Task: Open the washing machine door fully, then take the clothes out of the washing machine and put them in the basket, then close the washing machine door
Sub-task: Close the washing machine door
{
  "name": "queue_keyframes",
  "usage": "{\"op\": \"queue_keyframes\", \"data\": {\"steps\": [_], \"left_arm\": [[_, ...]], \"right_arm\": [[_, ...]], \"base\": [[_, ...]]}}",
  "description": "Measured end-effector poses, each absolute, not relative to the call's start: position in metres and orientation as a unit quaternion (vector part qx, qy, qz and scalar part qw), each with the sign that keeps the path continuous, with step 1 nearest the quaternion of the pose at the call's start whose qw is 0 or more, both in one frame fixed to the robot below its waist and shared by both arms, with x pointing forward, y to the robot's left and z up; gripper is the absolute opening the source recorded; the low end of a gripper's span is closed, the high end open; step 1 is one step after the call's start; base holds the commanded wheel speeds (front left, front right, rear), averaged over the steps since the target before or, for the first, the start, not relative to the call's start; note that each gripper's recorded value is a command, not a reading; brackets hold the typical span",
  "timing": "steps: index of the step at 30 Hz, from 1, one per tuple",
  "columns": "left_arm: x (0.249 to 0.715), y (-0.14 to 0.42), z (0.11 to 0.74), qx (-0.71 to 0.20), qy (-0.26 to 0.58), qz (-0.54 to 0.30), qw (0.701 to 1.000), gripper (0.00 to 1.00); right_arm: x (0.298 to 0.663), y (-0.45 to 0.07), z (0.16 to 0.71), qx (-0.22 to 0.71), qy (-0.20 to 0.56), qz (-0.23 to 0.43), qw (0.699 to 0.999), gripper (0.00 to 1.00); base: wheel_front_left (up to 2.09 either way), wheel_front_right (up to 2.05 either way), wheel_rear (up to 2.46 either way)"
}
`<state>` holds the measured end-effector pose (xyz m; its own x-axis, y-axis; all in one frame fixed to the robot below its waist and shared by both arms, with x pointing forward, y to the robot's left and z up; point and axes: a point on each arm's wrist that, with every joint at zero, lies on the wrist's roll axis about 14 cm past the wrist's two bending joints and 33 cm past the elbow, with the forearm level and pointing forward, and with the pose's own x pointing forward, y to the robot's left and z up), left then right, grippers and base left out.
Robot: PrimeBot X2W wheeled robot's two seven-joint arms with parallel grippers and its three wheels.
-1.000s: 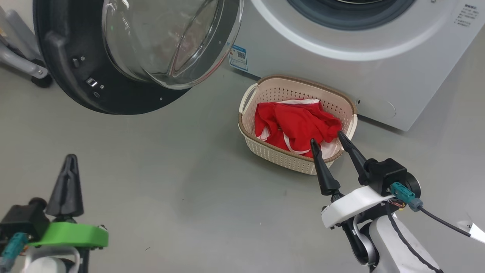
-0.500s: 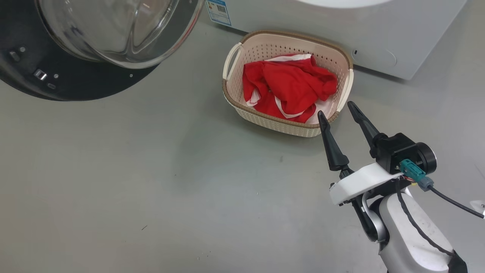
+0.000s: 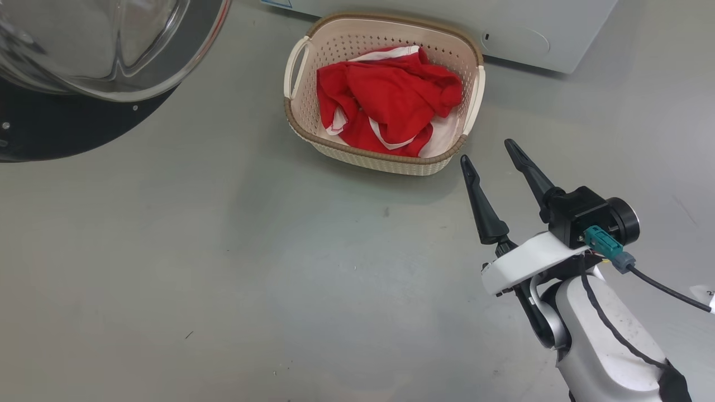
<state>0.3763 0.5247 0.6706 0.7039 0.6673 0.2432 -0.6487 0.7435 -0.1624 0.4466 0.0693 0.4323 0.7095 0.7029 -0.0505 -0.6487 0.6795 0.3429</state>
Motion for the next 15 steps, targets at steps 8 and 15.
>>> {"op": "queue_keyframes", "data": {"steps": [8,15], "left_arm": [[0.391,0.553,0.647,-0.184,-0.126,0.400,0.889,0.00],[0.399,0.569,0.631,-0.333,-0.149,0.419,0.832,0.00]], "right_arm": [[0.449,0.056,0.426,0.149,0.095,0.354,0.918,1.00],[0.453,0.051,0.427,0.145,0.090,0.350,0.921,1.00]], "base": [[0.00,0.00,0.00],[0.00,0.00,0.00]]}}
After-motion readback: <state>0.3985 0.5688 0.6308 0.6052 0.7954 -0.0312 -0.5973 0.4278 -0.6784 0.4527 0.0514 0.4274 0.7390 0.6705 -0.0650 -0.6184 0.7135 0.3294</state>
